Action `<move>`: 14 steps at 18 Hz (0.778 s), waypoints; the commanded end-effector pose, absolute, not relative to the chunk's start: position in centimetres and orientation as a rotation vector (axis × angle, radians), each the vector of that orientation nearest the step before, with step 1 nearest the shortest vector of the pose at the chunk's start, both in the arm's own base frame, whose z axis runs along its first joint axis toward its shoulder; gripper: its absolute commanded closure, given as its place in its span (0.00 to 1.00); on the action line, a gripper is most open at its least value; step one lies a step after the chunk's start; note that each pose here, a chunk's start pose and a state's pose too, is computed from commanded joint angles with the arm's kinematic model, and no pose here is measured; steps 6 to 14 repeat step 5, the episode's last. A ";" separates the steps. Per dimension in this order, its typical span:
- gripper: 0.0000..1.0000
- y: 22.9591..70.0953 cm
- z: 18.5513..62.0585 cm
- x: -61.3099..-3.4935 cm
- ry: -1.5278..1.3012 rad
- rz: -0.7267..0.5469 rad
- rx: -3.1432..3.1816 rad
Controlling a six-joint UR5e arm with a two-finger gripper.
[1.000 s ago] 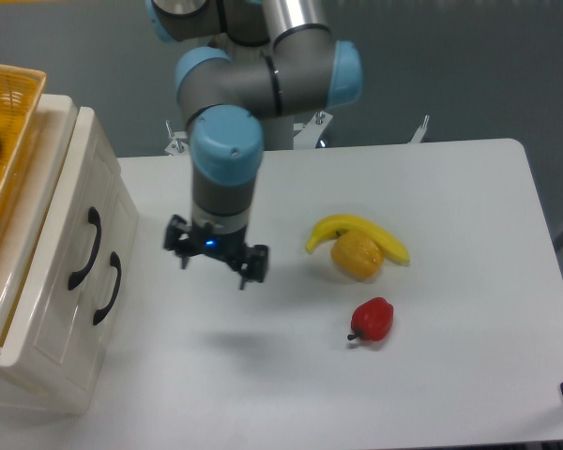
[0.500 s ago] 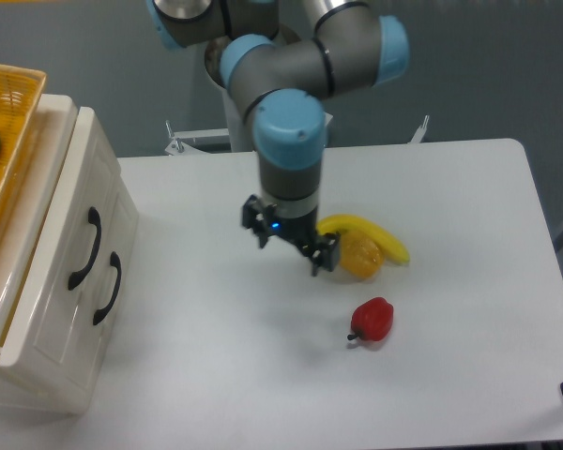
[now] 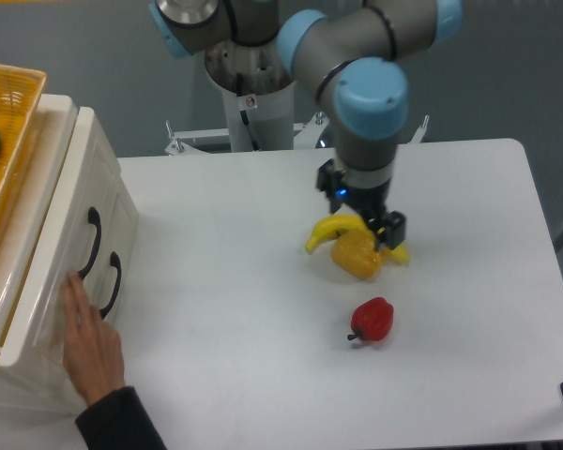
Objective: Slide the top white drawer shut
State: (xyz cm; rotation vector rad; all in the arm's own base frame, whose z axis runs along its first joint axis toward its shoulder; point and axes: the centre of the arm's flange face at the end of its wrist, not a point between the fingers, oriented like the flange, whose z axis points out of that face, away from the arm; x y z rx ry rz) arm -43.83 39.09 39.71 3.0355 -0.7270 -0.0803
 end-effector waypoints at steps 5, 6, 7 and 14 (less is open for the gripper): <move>0.00 35.3 42.1 -44.1 -0.745 -0.048 2.989; 0.00 35.3 42.1 -44.1 -0.745 -0.048 2.989; 0.00 35.3 42.1 -44.1 -0.745 -0.048 2.989; 0.00 35.3 42.1 -44.1 -0.745 -0.048 2.989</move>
